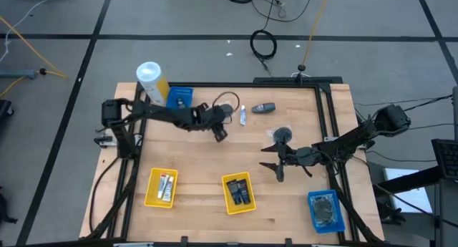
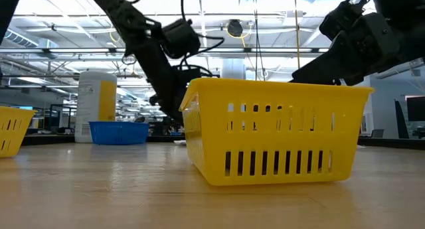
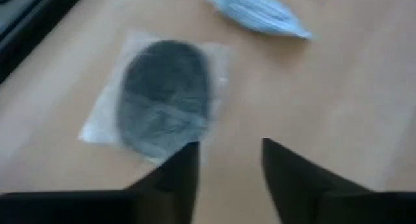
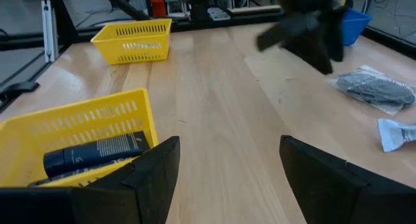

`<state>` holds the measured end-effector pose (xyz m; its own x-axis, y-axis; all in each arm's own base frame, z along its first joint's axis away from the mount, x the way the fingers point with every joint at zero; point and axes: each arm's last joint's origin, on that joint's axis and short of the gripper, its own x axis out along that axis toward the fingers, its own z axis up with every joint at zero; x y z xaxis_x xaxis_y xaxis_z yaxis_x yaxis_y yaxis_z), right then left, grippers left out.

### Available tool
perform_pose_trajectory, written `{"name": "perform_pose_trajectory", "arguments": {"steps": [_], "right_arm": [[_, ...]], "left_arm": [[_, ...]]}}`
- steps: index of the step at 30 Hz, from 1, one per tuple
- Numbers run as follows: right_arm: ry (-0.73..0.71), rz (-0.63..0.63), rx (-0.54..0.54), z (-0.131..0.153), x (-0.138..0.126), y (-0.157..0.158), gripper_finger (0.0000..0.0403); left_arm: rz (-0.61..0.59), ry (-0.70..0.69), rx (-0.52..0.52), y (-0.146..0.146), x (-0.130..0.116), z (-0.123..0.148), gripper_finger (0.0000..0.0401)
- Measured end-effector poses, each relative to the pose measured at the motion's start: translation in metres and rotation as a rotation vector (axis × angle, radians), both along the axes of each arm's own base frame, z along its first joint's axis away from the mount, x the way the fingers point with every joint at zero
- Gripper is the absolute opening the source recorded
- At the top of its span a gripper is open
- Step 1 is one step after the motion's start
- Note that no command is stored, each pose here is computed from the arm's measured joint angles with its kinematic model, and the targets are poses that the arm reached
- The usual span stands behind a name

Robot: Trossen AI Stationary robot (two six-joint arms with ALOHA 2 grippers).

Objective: Pick & Place Travel size toiletries
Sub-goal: Put the black hairbrush into the bottom blue bin

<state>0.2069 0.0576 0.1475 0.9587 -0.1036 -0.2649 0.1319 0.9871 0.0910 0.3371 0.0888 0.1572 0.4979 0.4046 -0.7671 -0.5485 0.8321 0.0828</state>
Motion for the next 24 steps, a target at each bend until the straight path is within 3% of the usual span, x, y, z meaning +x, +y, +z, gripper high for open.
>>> {"name": "perform_pose_trajectory", "arguments": {"steps": [6, 11, 16, 24], "right_arm": [[0.003, 0.002, -0.016, 0.000, 0.000, 0.000, 0.0256], [0.006, 0.002, -0.020, 0.000, 0.000, -0.001, 0.0256], [0.008, -0.001, -0.018, -0.001, 0.000, -0.001, 0.0256], [0.008, 0.000, -0.018, -0.001, 0.000, -0.001, 0.0256]], "left_arm": [[0.130, -0.031, 0.041, 0.034, 0.001, -0.017, 0.0288], [0.146, 0.009, 0.013, 0.044, 0.002, -0.040, 0.0311], [0.107, 0.045, -0.016, 0.042, 0.002, -0.048, 0.0266], [0.006, 0.082, -0.096, 0.028, 0.003, -0.049, 0.0115]]}}
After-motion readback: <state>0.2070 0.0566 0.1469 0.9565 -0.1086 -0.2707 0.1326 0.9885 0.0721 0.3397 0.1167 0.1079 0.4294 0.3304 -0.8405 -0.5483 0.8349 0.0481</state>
